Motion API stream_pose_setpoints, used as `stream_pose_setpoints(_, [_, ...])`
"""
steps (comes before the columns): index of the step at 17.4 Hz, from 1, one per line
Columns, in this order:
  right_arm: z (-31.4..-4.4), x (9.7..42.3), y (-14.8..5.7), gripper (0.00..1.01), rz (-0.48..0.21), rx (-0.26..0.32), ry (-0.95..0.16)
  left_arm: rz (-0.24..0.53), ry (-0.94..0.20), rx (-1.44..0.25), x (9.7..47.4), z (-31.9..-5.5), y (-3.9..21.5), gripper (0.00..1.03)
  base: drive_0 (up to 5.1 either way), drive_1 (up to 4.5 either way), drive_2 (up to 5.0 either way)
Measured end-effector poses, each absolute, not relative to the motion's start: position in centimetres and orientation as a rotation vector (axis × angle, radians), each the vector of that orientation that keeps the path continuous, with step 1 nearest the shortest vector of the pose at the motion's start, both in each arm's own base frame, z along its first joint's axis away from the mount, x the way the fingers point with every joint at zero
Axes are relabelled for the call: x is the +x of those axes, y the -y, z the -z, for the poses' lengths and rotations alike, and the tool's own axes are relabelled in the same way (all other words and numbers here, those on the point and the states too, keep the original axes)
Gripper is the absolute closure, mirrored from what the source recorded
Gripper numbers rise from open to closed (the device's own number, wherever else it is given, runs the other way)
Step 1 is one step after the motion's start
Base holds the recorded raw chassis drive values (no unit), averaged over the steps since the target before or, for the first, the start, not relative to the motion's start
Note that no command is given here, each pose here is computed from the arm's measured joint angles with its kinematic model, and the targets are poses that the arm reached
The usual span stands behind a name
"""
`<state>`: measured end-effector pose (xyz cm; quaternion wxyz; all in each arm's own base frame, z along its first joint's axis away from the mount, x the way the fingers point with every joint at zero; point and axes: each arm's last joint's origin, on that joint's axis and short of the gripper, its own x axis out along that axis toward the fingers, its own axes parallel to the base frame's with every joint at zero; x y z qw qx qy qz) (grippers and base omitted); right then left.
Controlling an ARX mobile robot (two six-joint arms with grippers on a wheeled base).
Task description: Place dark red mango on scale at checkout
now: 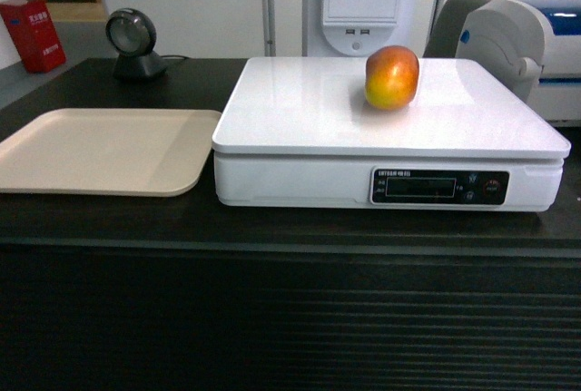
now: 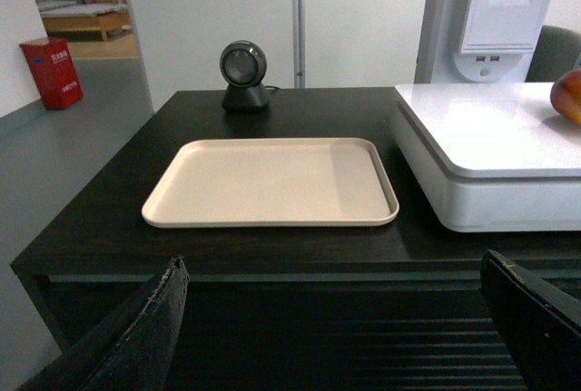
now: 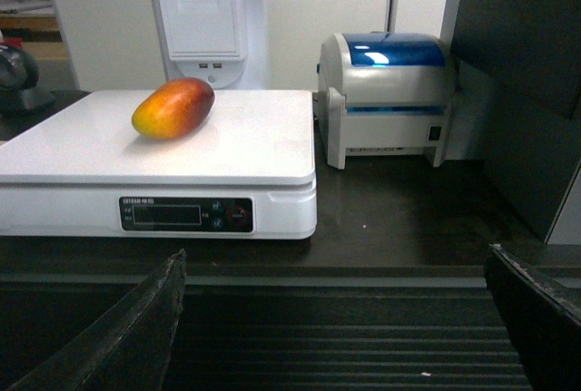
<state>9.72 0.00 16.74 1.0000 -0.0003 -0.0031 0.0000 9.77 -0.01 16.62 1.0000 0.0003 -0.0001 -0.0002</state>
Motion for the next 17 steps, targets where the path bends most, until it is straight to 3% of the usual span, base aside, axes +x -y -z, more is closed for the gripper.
stream_pose_setpoints(17, [-16.73,9.72,0.00,0.03,0.000,-0.001,0.005,0.000,-0.004,0.001,9.77,-16.58,0.01,0.05,0.0,0.00,0.0])
